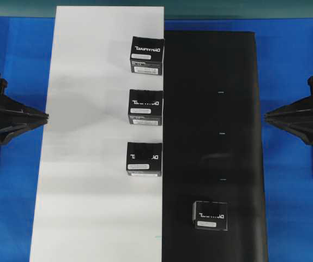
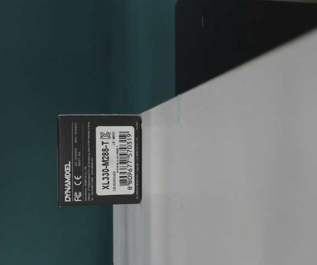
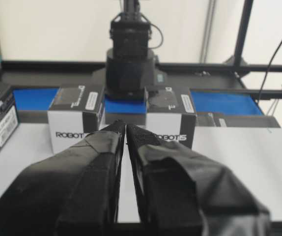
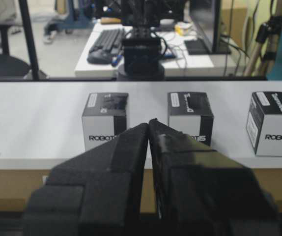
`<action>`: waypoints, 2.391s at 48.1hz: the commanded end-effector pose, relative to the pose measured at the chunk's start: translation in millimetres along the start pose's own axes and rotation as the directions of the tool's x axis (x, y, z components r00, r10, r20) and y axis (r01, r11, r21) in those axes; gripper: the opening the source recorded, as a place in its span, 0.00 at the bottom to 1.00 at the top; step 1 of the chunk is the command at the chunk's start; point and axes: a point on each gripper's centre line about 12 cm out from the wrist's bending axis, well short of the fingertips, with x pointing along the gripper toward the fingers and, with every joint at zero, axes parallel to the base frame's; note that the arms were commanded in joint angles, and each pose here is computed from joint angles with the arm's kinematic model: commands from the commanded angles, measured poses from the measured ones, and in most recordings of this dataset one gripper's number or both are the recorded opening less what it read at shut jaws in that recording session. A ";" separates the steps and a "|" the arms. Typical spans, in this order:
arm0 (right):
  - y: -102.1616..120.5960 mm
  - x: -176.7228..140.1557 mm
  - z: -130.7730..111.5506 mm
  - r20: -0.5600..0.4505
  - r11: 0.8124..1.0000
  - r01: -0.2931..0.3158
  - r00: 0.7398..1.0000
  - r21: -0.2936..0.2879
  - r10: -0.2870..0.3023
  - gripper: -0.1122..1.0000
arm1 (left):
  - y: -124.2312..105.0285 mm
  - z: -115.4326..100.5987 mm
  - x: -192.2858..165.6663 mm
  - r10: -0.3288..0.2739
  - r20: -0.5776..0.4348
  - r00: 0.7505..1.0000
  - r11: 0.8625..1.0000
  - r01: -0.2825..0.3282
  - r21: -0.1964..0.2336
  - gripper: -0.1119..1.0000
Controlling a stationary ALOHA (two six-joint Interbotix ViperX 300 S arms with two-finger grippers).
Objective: Place the box from the black base onto the white base.
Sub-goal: 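Start moving the right gripper toward the black box on the black base, then lower the open right gripper over the black box on the black base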
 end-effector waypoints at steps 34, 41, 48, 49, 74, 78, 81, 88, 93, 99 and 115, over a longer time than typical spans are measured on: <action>57.2 10.3 -14.8 -0.560 0.952 -0.090 0.791 0.292 0.247 0.14 | -0.6 18.4 8.2 -0.004 -0.071 0.998 1.000 0.004 0.007 0.08; 73.2 31.3 -17.1 -0.625 0.949 -0.095 0.732 0.301 0.272 0.14 | -1.5 21.5 9.4 -0.008 -0.064 0.998 1.000 0.009 0.008 0.08; 88.0 44.5 -29.5 -0.703 0.943 -0.060 0.652 0.326 0.284 0.14 | -2.1 22.5 9.2 -0.011 -0.061 0.998 1.000 0.012 0.008 0.08; 89.5 46.0 -31.8 -0.715 0.942 -0.045 0.639 0.334 0.284 0.14 | -2.1 22.5 9.2 -0.011 -0.061 0.998 1.000 0.012 0.008 0.08; 106.8 65.9 -56.0 -0.870 0.951 0.112 0.446 0.289 0.212 0.17 | -4.3 22.0 9.4 -0.022 -0.064 0.998 1.000 0.023 0.010 0.08; 110.7 69.3 -57.1 -0.879 0.955 0.105 0.428 0.279 0.210 0.21 | -4.3 23.1 9.3 -0.022 -0.060 0.998 1.000 0.023 0.010 0.08; 114.1 70.2 -57.8 -0.886 0.957 0.096 0.414 0.273 0.211 0.27 | -4.3 22.9 9.3 -0.022 -0.061 0.998 1.000 0.023 0.010 0.08; 121.9 73.7 -58.3 -0.893 0.957 0.096 0.394 0.274 0.216 0.58 | -4.3 22.0 9.4 -0.022 -0.064 0.998 1.000 0.022 0.006 0.08; 122.8 76.4 -61.8 -0.916 0.966 0.103 0.354 0.239 0.189 0.85 | -7.8 21.2 9.6 -0.039 -0.074 0.997 0.999 0.039 -0.002 0.08; 123.5 74.4 -76.9 -0.965 0.990 0.088 0.247 0.114 0.089 1.00 | -8.7 16.1 9.1 -0.042 -0.116 0.992 0.999 0.042 -0.005 0.08; 130.6 88.0 -88.1 -0.949 0.992 0.098 0.313 0.076 0.042 1.00 | -9.1 18.2 6.1 -0.045 -0.121 0.992 0.999 0.045 -0.006 0.08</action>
